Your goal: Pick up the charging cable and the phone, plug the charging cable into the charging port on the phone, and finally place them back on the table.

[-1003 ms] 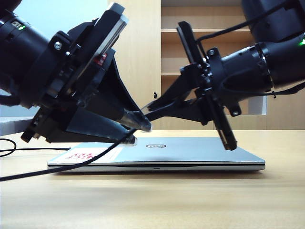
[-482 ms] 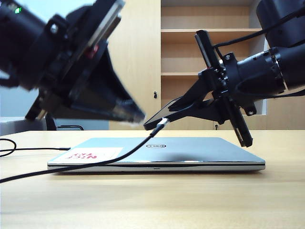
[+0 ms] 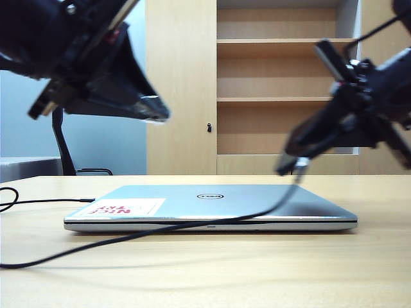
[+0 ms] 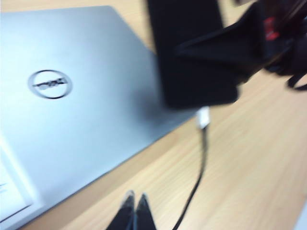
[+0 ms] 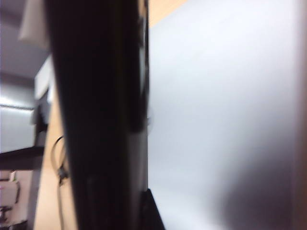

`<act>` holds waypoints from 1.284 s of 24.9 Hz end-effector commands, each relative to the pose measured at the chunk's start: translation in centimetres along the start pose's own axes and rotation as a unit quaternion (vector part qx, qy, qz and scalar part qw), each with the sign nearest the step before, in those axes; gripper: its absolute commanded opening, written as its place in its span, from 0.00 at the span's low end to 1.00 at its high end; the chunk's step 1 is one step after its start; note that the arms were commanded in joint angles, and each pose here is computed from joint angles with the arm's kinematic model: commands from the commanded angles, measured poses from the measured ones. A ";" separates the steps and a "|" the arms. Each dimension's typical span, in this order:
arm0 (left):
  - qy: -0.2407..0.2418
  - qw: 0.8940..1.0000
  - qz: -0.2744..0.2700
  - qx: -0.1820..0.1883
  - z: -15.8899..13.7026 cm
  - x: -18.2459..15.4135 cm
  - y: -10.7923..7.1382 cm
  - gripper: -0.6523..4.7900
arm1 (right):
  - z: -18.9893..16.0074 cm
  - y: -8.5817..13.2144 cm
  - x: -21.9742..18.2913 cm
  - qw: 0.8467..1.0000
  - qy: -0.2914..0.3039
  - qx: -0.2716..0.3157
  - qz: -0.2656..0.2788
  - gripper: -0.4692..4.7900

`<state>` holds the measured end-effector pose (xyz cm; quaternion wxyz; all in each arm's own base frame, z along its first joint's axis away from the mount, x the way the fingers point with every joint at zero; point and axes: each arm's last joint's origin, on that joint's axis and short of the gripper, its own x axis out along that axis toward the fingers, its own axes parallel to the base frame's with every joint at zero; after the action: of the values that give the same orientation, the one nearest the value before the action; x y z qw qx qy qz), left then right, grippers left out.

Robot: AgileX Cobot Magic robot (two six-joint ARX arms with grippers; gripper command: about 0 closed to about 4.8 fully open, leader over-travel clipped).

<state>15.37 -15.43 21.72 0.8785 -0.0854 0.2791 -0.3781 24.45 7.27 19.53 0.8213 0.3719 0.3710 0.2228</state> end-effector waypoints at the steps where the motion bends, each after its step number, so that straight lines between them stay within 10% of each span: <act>1: -0.010 1.000 0.024 0.017 0.6 -1.0 1.0 0.11 | 2.4 -1.4 -2.1 1.000 0.011 0.001 -0.017 0.08; 29: -0.022 0.999 0.042 0.020 1.0 -1.7 1.8 0.11 | 6.1 -6.9 -0.9 0.984 0.087 0.011 -0.157 0.08; 32: -0.022 0.999 0.042 0.020 1.0 -1.7 1.8 0.11 | 6.2 -6.8 -1.0 0.983 0.086 0.010 -0.159 0.30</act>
<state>16.08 -13.01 22.42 0.9007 -0.0657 0.2629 -0.3396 29.09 -0.24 17.13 0.8004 0.3023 0.5036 0.1197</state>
